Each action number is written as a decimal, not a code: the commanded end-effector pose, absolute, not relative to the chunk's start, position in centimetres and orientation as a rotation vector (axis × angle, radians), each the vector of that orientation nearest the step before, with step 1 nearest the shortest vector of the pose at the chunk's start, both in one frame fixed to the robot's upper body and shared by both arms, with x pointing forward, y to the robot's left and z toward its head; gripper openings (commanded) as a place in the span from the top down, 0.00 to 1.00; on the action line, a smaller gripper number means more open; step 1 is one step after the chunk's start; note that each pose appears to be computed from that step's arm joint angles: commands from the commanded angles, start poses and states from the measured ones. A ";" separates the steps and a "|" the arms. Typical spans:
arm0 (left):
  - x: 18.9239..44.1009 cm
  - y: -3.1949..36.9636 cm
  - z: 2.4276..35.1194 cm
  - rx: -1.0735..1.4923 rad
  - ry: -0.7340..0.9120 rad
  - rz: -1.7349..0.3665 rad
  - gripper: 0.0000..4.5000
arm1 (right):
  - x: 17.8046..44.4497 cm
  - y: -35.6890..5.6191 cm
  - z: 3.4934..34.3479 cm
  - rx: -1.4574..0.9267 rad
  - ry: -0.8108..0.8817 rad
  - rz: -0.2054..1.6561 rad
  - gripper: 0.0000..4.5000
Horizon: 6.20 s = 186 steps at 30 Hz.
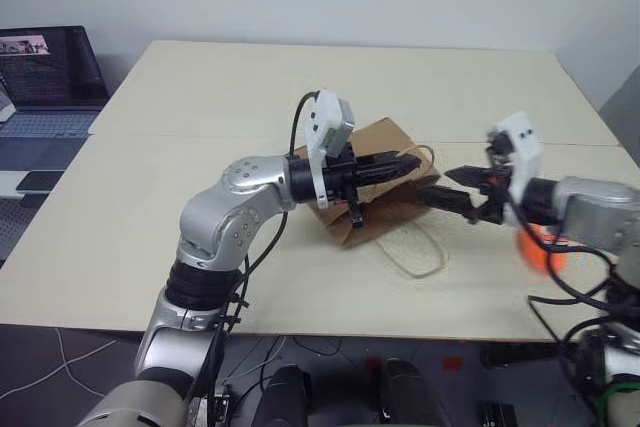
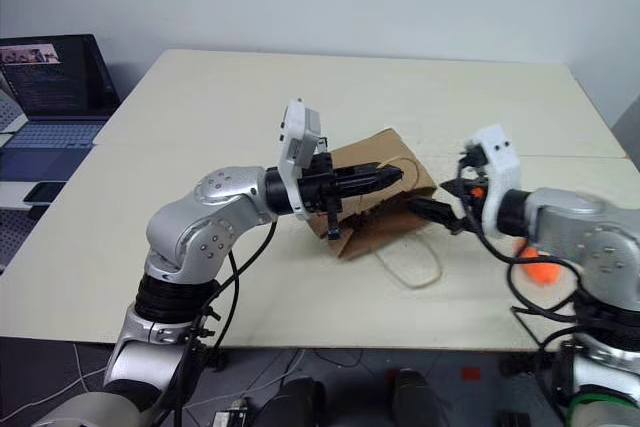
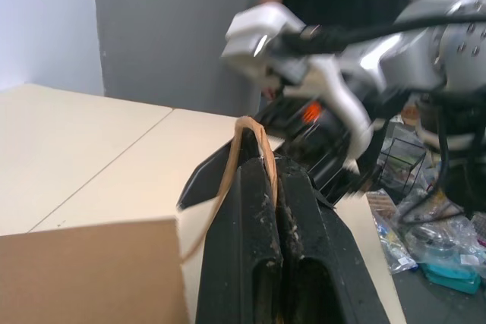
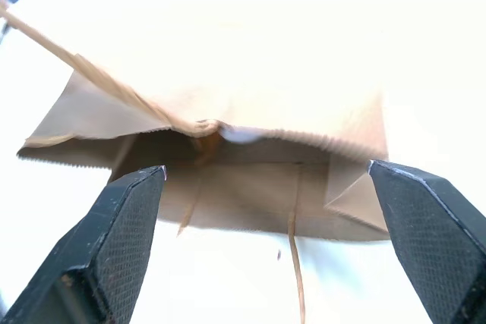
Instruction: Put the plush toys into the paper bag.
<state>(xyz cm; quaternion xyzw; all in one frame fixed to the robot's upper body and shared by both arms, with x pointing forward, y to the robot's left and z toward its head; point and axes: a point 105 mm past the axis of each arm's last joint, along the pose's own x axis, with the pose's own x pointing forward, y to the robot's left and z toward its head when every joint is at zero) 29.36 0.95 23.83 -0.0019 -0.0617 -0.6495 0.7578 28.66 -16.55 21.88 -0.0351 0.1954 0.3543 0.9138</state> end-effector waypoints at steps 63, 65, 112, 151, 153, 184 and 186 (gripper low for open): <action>30.8 2.0 25.0 -0.021 -0.209 -1.340 1.00 | 22.6 -18.0 16.5 -0.075 0.401 0.858 1.00; 30.9 1.9 25.1 -0.020 -0.211 -1.341 1.00 | 22.3 -16.7 16.5 -0.066 0.410 0.900 1.00; 29.6 1.1 24.9 -0.031 -0.191 -1.382 1.00 | 35.0 -4.5 15.4 0.009 0.214 0.703 0.48; 29.9 0.7 26.8 -0.031 -0.246 -1.371 1.00 | 30.6 -10.7 19.1 -0.245 0.196 0.908 0.01; 29.7 0.8 27.1 -0.027 -0.251 -1.369 1.00 | 30.9 -10.1 19.3 -0.259 0.163 0.938 0.01; 31.3 -0.7 26.3 -0.032 -0.202 -1.260 1.00 | 25.2 -12.5 22.6 -0.436 0.144 1.146 0.01; 31.6 -0.7 26.4 -0.037 -0.204 -1.250 1.00 | 24.3 -13.7 23.2 -0.388 0.178 1.134 0.01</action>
